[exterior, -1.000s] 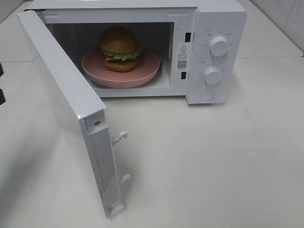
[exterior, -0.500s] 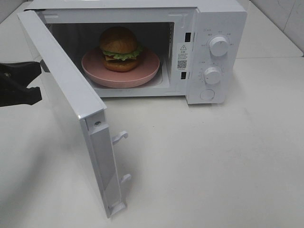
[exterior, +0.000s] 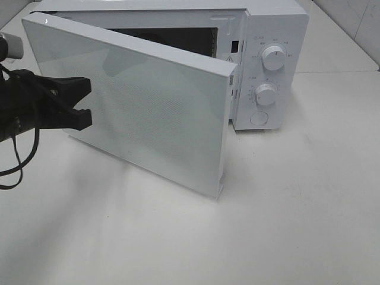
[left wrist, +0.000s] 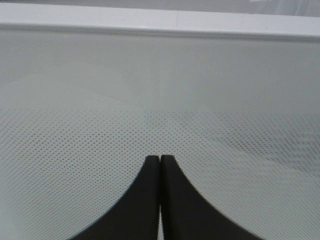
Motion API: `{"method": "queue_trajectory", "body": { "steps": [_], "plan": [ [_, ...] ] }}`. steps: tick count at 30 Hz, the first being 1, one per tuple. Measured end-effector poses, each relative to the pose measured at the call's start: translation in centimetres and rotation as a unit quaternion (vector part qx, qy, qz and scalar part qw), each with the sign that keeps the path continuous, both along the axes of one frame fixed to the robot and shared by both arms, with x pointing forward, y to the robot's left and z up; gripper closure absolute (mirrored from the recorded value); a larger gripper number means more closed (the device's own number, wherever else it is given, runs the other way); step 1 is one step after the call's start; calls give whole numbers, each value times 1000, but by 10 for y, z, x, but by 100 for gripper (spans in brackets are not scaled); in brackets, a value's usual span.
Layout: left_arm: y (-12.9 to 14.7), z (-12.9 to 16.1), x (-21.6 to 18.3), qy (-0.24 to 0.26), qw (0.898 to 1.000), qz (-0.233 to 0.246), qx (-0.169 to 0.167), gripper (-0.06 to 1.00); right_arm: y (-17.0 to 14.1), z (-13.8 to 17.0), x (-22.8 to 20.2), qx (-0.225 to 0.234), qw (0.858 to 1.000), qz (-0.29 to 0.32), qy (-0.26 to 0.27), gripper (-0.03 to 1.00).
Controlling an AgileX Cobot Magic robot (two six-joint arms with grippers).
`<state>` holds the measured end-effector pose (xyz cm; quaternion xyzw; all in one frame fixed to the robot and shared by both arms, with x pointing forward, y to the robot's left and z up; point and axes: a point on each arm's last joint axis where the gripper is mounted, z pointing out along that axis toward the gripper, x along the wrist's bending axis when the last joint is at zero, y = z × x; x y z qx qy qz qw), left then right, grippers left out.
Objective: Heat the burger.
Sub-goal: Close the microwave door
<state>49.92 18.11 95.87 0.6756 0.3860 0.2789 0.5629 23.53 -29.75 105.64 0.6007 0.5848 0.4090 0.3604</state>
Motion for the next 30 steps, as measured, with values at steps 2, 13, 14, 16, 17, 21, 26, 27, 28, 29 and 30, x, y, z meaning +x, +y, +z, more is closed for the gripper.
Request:
{"method": "queue_trajectory", "body": {
  "steps": [2,13,14,16,17,21,26,27,28,29,30],
  "plan": [
    [-4,0,2,0,1000,-1,-3,94,0,0,0,0,1000,0,0,33],
    [-44,0,23,-4,1000,4,-13,94,0,0,0,0,1000,0,0,33],
    [-50,0,28,-2,1000,5,-11,94,0,0,0,0,1000,0,0,33],
    [-54,1,31,-2,1000,6,-10,94,0,0,0,0,1000,0,0,33],
    [-61,0,36,1,1000,7,-8,94,0,0,0,0,1000,0,0,33],
    [-78,1,49,-5,1000,13,-17,94,0,0,0,0,1000,0,0,33],
    [-90,-1,62,3,1000,19,-18,94,0,0,0,0,1000,0,0,33],
    [-90,-1,62,3,1000,19,-18,94,0,0,0,0,1000,0,0,33],
    [-96,-2,66,9,1000,16,-13,94,0,0,0,0,1000,0,0,33],
    [-103,-4,68,15,1000,9,-7,94,0,0,0,0,1000,0,0,33],
    [-103,-4,68,15,1000,9,-7,94,0,0,0,0,1000,0,0,33]
  ]
}}
